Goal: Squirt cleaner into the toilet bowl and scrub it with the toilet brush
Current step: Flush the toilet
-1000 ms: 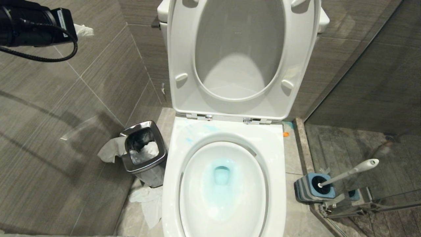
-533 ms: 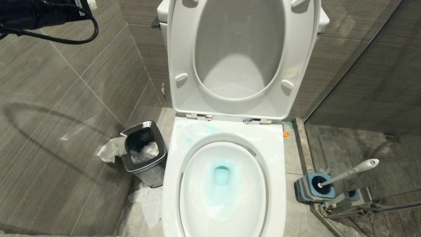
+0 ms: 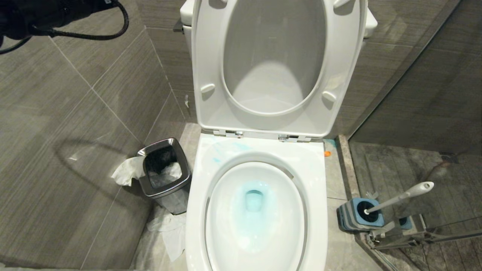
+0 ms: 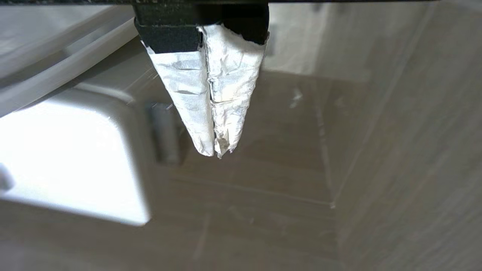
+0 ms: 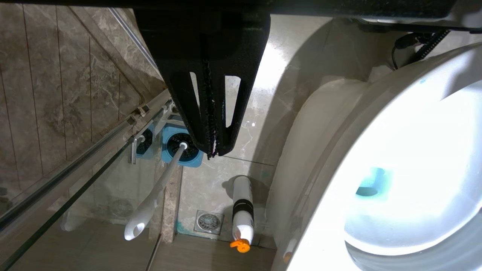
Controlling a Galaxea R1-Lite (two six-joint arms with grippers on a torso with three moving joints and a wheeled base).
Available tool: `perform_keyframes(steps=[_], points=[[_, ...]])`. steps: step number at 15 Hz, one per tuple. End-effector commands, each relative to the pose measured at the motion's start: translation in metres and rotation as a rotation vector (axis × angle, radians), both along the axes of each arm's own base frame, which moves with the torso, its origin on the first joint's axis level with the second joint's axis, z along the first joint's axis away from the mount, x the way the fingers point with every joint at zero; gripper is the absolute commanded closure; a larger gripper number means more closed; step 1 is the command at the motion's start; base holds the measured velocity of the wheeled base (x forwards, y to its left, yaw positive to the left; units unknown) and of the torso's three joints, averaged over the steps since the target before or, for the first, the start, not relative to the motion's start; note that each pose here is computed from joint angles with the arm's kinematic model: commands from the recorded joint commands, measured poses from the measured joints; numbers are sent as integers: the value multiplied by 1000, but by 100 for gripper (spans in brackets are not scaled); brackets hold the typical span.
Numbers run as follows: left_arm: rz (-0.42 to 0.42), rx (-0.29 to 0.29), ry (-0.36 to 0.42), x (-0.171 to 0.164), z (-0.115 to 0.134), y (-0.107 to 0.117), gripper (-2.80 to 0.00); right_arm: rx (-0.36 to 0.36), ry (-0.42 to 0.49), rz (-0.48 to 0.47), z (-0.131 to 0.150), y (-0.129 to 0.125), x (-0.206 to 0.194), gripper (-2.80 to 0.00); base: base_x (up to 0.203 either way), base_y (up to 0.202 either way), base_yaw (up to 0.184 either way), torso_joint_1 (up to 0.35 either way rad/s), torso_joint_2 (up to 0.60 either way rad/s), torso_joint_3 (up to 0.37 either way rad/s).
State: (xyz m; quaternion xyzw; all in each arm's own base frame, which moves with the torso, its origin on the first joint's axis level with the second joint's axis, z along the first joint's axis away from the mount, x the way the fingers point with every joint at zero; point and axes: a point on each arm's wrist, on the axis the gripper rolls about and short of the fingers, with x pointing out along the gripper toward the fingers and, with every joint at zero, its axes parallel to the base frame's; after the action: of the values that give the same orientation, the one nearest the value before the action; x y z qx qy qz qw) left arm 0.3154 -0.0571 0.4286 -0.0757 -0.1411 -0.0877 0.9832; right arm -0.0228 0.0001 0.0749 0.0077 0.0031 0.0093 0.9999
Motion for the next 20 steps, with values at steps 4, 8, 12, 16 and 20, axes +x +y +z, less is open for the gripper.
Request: perform_keyframes(steps=[4,8,12,16,20], points=[[-51,-80,-91,8,2,-11,0,0,-1,1,0,0,0,0,0,0,0,0,0,0],[-62,-106,-156,8,6,-12,0,0,-1,1,0,0,0,0,0,0,0,3,1,-87],[-71,-139,-235,3,15,-10,0,0,0,1,0,0,0,0,0,0,0,6,4,-166],[-75,-160,-273,-3,21,-8,0,0,0,1,0,0,0,0,0,0,0,3,1,-30],[-86,-182,-268,-2,20,-9,0,0,0,1,0,0,0,0,0,0,0,0,1,-38]])
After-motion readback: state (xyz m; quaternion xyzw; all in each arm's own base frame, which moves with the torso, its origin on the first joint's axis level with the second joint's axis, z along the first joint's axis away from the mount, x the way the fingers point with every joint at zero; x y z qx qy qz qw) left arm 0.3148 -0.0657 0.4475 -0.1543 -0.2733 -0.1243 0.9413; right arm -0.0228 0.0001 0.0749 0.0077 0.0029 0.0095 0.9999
